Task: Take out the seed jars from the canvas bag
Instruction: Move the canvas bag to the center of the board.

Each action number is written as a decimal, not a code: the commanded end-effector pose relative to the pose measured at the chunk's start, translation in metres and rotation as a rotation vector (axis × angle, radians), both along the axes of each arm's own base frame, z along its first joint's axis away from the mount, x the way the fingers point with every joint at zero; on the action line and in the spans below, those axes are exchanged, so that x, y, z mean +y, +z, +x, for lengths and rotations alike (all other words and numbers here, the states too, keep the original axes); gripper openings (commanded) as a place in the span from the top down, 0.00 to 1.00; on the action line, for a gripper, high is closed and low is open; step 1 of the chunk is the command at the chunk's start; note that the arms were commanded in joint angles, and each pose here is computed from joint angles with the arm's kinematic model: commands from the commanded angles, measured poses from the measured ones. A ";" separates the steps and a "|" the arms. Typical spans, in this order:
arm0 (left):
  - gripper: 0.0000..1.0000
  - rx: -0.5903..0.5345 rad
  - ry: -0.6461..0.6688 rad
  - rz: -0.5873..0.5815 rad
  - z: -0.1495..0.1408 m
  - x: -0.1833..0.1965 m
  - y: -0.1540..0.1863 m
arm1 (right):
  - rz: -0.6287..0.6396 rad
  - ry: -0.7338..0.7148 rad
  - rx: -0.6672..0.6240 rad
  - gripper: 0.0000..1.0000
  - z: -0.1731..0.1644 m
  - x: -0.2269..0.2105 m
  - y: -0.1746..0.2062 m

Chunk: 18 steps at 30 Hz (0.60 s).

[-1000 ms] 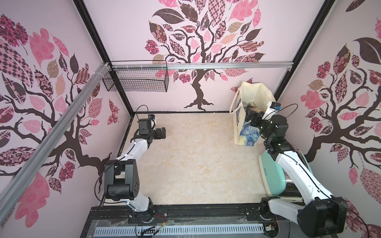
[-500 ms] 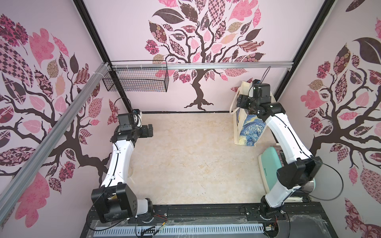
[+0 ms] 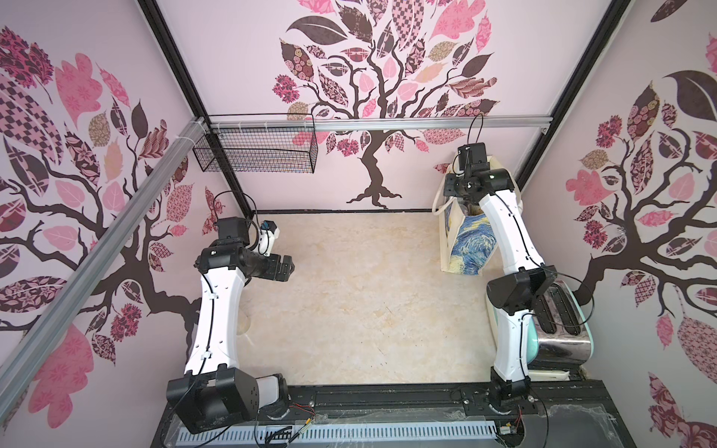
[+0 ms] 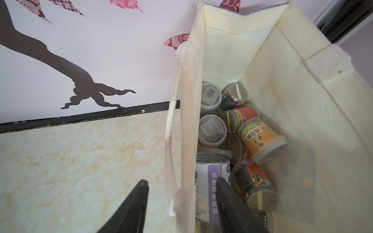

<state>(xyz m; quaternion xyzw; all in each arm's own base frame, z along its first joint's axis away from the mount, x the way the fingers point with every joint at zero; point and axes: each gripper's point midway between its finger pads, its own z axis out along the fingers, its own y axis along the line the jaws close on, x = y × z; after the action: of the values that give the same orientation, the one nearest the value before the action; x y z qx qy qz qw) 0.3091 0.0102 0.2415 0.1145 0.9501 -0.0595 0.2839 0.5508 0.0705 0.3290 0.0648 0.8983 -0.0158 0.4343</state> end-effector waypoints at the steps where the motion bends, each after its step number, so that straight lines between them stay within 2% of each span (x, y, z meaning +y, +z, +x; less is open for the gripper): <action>1: 0.02 -0.008 -0.038 -0.016 -0.006 -0.007 0.011 | 0.005 0.010 0.107 0.47 -0.002 0.004 -0.035; 7: 0.02 -0.012 -0.015 -0.058 -0.002 -0.010 0.020 | 0.008 0.033 0.120 0.61 -0.010 0.006 -0.034; 8: 0.02 -0.013 -0.022 -0.068 -0.002 -0.013 0.022 | 0.003 0.050 0.118 0.66 -0.011 0.007 -0.034; 10: 0.02 -0.020 -0.029 -0.077 -0.002 -0.014 0.027 | -0.007 0.094 0.118 0.87 -0.012 0.011 -0.038; 11: 0.02 -0.028 -0.021 -0.080 -0.001 -0.014 0.030 | -0.009 0.107 0.121 0.93 -0.014 0.012 -0.039; 18: 0.02 -0.028 -0.060 -0.152 -0.007 -0.029 0.042 | 0.071 0.240 0.117 0.98 -0.028 0.042 -0.027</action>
<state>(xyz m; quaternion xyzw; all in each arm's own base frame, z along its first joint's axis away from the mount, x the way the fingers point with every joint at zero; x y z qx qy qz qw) 0.3056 -0.0079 0.2738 0.1137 0.9408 -0.1113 0.2993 0.5462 0.0971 0.2777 0.0026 0.9262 0.0226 0.3765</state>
